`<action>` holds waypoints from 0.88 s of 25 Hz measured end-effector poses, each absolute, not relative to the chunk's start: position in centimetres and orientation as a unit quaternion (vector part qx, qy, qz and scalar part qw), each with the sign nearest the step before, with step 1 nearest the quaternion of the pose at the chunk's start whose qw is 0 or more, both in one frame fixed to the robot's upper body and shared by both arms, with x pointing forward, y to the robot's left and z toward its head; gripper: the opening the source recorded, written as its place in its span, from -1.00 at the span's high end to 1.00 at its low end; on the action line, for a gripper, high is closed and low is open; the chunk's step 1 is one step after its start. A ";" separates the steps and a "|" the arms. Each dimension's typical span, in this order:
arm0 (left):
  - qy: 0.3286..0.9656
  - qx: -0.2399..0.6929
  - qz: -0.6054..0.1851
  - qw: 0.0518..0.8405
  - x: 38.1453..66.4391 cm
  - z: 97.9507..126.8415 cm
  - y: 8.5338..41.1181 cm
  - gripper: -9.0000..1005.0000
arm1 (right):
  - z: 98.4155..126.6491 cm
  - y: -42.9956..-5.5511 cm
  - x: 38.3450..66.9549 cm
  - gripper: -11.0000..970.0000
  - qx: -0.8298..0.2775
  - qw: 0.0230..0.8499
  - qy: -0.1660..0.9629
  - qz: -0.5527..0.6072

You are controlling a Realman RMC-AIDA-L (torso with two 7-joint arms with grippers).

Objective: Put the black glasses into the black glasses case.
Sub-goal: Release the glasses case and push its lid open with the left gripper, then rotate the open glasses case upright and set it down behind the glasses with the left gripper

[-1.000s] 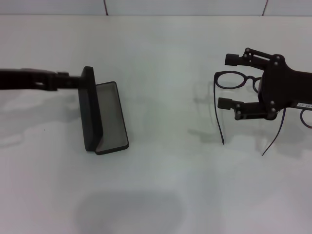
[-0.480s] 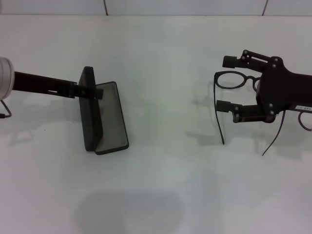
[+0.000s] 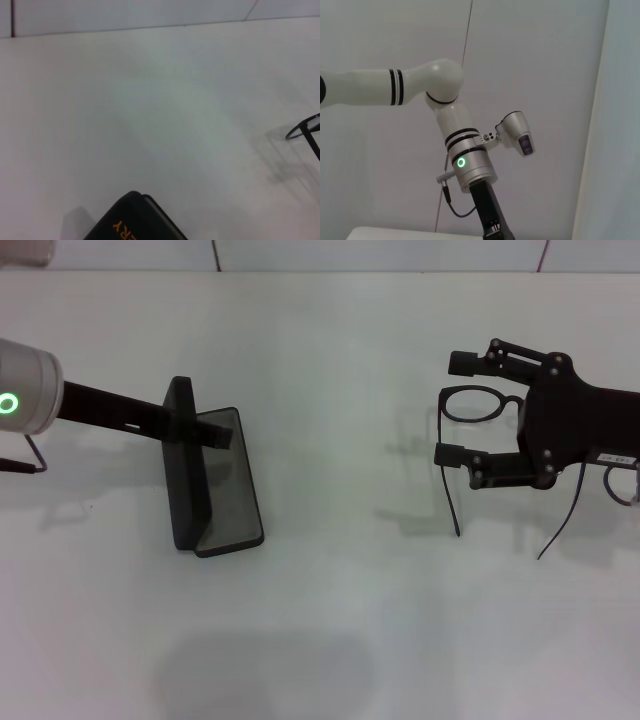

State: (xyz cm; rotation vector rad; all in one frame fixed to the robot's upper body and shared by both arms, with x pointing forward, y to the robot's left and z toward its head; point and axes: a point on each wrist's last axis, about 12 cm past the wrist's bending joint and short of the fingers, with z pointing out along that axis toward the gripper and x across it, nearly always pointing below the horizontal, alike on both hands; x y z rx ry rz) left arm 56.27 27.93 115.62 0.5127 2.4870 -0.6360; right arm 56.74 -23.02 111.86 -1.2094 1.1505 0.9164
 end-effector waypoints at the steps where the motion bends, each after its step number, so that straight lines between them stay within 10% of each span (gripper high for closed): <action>1: 0.918 0.189 -0.235 0.258 56.4 115.6 27.8 -0.73 | 111.8 -23.0 56.7 -0.83 -0.517 0.580 0.493 0.392; 16: 0.941 0.189 -0.156 0.233 57.8 114.9 26.2 -0.73 | 111.9 -23.0 57.0 -0.83 -0.520 0.581 0.493 0.386; 22: 0.939 0.198 -0.152 0.239 58.0 115.3 26.0 -0.24 | 111.9 -23.3 57.0 -0.83 -0.526 0.589 0.487 0.373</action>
